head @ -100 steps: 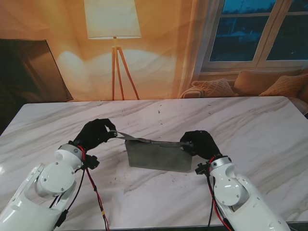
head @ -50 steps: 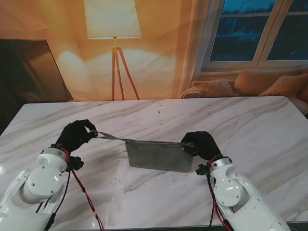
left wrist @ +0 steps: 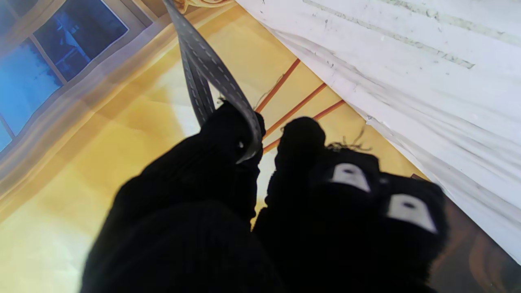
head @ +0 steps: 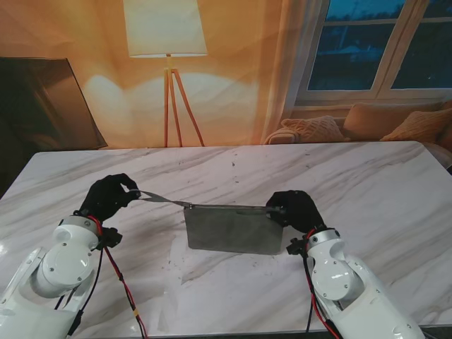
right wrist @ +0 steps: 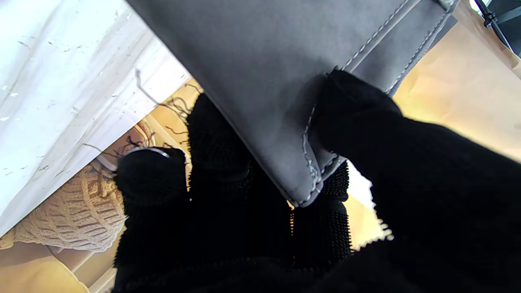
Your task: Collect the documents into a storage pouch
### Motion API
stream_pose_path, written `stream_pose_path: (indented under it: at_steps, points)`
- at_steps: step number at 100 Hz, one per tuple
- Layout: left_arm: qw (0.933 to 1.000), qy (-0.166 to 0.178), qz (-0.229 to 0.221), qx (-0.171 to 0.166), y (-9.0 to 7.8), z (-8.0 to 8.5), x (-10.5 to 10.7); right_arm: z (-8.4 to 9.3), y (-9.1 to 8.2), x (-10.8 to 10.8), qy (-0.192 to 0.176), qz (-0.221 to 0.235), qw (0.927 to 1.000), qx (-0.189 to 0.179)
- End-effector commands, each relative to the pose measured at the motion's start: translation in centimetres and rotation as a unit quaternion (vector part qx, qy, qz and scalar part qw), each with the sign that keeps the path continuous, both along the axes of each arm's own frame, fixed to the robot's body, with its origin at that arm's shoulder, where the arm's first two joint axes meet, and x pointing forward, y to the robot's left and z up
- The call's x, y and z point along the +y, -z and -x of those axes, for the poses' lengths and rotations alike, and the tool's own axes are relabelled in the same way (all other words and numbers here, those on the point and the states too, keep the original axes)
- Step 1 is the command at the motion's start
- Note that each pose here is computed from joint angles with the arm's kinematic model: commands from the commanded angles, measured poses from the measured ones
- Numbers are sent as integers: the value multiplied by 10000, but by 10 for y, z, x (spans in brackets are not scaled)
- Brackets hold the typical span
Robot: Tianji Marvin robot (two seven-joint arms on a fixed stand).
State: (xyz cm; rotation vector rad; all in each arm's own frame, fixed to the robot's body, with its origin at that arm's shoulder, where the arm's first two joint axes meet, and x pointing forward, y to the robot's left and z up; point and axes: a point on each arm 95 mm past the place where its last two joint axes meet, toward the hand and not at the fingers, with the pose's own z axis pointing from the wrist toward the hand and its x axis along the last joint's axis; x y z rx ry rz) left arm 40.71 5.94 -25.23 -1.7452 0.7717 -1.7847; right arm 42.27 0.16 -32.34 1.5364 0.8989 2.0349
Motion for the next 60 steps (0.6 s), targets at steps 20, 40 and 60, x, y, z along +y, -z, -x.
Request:
stream_pose_path:
  at_steps: [20,40,60]
  points:
    - [9997,-225,26,-84,1,-1,8,-5,-5,-2,115,-4,9999,-19]
    - [9999,-96,110,65,3,-4,5,-12,-11,3,159,-95,9998,-29]
    - [9994,100,289,188,4,-15,-6,-23,-21,11,168,-133,9998,-60]
